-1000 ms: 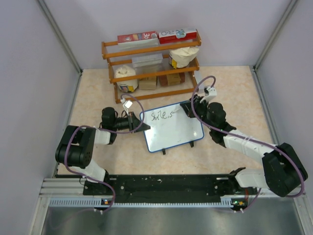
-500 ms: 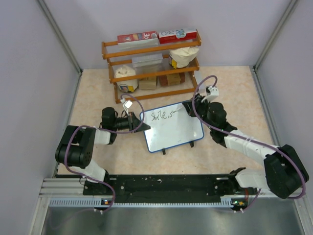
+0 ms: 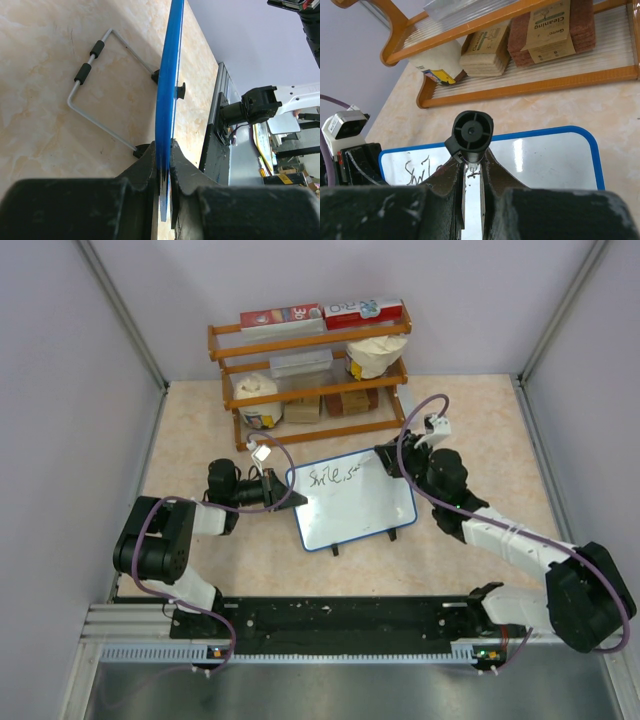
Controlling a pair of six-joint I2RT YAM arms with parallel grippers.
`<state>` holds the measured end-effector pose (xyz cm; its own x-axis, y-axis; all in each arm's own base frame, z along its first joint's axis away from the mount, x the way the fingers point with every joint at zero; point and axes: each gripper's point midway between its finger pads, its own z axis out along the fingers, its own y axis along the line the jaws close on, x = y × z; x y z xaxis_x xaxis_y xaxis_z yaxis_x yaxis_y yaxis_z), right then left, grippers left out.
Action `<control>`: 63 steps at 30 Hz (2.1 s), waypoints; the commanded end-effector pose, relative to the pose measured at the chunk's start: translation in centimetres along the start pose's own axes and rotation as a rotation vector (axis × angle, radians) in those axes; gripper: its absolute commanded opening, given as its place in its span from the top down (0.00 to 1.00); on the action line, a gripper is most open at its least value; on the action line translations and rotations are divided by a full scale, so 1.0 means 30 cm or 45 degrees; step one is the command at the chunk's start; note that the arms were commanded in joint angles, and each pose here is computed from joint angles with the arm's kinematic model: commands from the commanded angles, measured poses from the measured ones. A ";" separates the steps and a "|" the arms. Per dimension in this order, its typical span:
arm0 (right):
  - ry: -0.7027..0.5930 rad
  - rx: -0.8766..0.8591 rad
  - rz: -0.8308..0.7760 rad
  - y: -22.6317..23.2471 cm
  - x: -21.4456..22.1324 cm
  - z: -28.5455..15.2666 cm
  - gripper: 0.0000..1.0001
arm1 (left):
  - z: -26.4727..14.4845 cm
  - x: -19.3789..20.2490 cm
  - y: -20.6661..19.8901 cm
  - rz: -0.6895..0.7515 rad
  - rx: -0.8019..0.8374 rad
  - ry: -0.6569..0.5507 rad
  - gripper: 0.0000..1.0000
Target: Write a sentence on the whiteboard
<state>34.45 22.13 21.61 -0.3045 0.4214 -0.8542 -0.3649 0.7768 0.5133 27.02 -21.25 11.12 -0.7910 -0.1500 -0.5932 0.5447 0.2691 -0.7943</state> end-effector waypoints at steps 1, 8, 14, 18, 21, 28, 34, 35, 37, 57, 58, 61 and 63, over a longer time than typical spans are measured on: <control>-0.129 -0.081 -0.017 0.074 -0.136 0.015 1.00 | 0.009 -0.024 0.029 0.038 -0.038 -0.032 1.00; -0.116 -0.081 -0.010 0.078 -0.131 0.048 1.00 | 0.009 -0.025 0.028 0.042 -0.038 -0.033 1.00; -0.101 -0.056 -0.011 0.070 -0.128 0.066 1.00 | 0.009 -0.026 0.027 0.042 -0.035 -0.032 1.00; -0.085 -0.051 -0.011 0.064 -0.114 0.064 1.00 | 0.009 -0.028 0.027 0.045 -0.036 -0.034 1.00; -0.069 -0.037 -0.014 0.049 -0.094 0.063 1.00 | 0.009 -0.026 0.027 0.044 -0.035 -0.032 1.00; -0.025 0.000 -0.013 0.012 -0.041 0.060 1.00 | 0.009 -0.025 0.028 0.040 -0.037 -0.033 1.00; 0.011 0.015 -0.011 -0.008 -0.002 0.060 1.00 | 0.009 -0.027 0.029 0.044 -0.039 -0.034 1.00; 0.016 0.018 -0.009 -0.012 0.005 0.060 1.00 | 0.009 -0.027 0.028 0.044 -0.037 -0.033 1.00; 0.017 0.017 -0.009 -0.012 0.007 0.057 1.00 | 0.009 -0.026 0.028 0.042 -0.039 -0.034 1.00; 0.076 0.029 0.003 -0.047 0.080 0.015 1.00 | 0.009 -0.027 0.029 0.044 -0.039 -0.034 1.00; 0.077 0.031 0.003 -0.048 0.082 0.012 1.00 | 0.009 -0.027 0.028 0.044 -0.037 -0.033 1.00; 0.077 0.031 0.003 -0.051 0.083 0.006 1.00 | 0.009 -0.027 0.028 0.044 -0.037 -0.033 1.00; 0.080 0.030 0.005 -0.050 0.086 0.001 1.00 | 0.009 -0.028 0.029 0.044 -0.040 -0.036 1.00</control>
<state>34.56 22.90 19.78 -0.3474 0.4171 -0.8398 -0.3672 0.7636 0.5311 27.03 -21.24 10.99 -0.7976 -0.1519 -0.5837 0.5348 0.2693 -0.8009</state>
